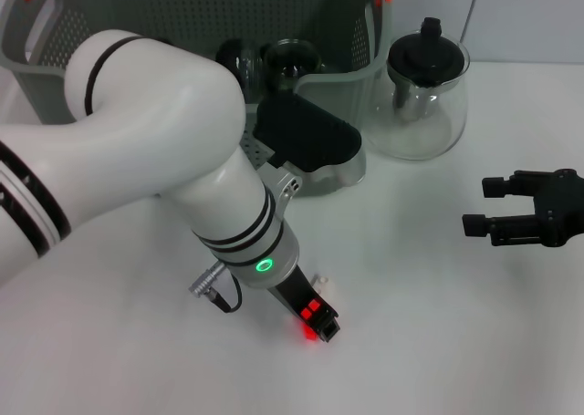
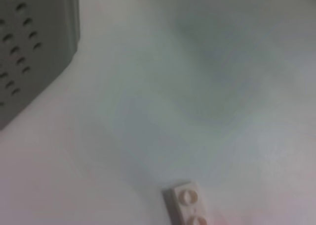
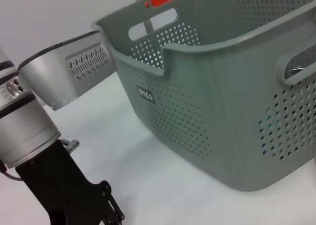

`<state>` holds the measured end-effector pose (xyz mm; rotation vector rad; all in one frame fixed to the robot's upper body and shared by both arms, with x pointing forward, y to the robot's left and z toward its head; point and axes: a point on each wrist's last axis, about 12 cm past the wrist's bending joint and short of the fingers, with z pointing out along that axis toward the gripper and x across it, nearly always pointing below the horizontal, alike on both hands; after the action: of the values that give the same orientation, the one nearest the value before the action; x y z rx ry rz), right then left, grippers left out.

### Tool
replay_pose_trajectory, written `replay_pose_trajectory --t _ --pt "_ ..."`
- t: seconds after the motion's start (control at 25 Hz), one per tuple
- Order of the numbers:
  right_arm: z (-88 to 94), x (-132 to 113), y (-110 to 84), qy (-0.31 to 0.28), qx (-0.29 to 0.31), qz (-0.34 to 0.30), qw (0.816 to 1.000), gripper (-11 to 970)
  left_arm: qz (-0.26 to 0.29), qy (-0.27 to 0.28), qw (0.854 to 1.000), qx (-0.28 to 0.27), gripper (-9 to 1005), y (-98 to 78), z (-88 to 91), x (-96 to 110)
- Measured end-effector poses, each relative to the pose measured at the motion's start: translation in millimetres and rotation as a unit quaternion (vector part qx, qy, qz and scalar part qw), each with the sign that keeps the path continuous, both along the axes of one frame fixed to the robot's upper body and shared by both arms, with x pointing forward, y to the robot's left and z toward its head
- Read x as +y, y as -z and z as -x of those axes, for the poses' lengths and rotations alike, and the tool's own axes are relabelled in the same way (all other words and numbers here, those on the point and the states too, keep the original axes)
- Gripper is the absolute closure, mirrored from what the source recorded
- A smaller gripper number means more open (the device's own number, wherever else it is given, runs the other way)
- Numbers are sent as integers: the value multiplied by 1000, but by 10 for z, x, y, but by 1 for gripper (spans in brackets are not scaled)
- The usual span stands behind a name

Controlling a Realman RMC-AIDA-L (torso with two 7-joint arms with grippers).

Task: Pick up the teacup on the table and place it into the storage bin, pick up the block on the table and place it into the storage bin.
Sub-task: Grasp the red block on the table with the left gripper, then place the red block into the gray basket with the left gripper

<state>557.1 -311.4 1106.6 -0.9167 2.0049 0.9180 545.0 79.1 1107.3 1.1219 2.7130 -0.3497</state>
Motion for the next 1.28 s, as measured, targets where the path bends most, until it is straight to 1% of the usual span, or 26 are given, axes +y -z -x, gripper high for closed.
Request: replay_pose_trajectory --t 0.16,0.36,0.52,0.68,0.76,0.84,0.88,0.92,1.0,1.04,1.08,1.12,1.16,1.2,1.24,1.28 --pt "-1 -2 -1 0 0 0 1000 78 -4 1 1000 -4 467 7 -8 1" --pt "-1 -2 -1 0 0 0 1000 78 -9 -1 1000 -6 702 29 -23 13" --pt "-1 -3 -3 0 -1 0 1000 77 -18 3 1000 -15 693 7 -33 22" --pt "-6 -3 -8 1 -2 0 1000 77 -25 18 999 -20 685 -145 10 18" --pt "-9 -7 -13 1 -2 1 1000 77 -22 28 999 -16 680 -292 61 46" --pt "-14 -14 -23 2 -2 2 1000 77 -5 36 999 -12 676 -465 98 99" --pt "-14 -18 -25 3 -2 3 1000 77 -5 36 999 -12 674 -465 98 99" --pt "-12 -21 -26 4 -2 3 1000 78 46 47 998 -12 672 -757 137 180" --pt "-8 -30 -25 5 -2 2 1000 78 95 58 994 -19 667 -980 143 232" --pt "-8 -34 -27 6 -2 2 1000 78 95 58 994 -19 665 -980 143 232" --pt "-9 -38 -28 6 -2 3 1000 78 141 70 987 -32 663 -1182 126 279" --pt "-10 -42 -28 7 -2 3 1000 78 209 94 971 -72 661 -1510 66 360" --pt "-11 -43 -28 8 -2 3 1000 78 231 98 963 -95 659 -1630 12 407" --pt "-13 -45 -27 9 -2 4 1000 78 243 99 959 -110 657 -1700 -18 436" --pt "-14 -45 -28 9 -2 3 1000 79 260 95 950 -142 654 -1819 -125 503" --pt "-15 -43 -29 9 -1 3 1000 79 266 88 946 -164 652 -1879 -229 548"
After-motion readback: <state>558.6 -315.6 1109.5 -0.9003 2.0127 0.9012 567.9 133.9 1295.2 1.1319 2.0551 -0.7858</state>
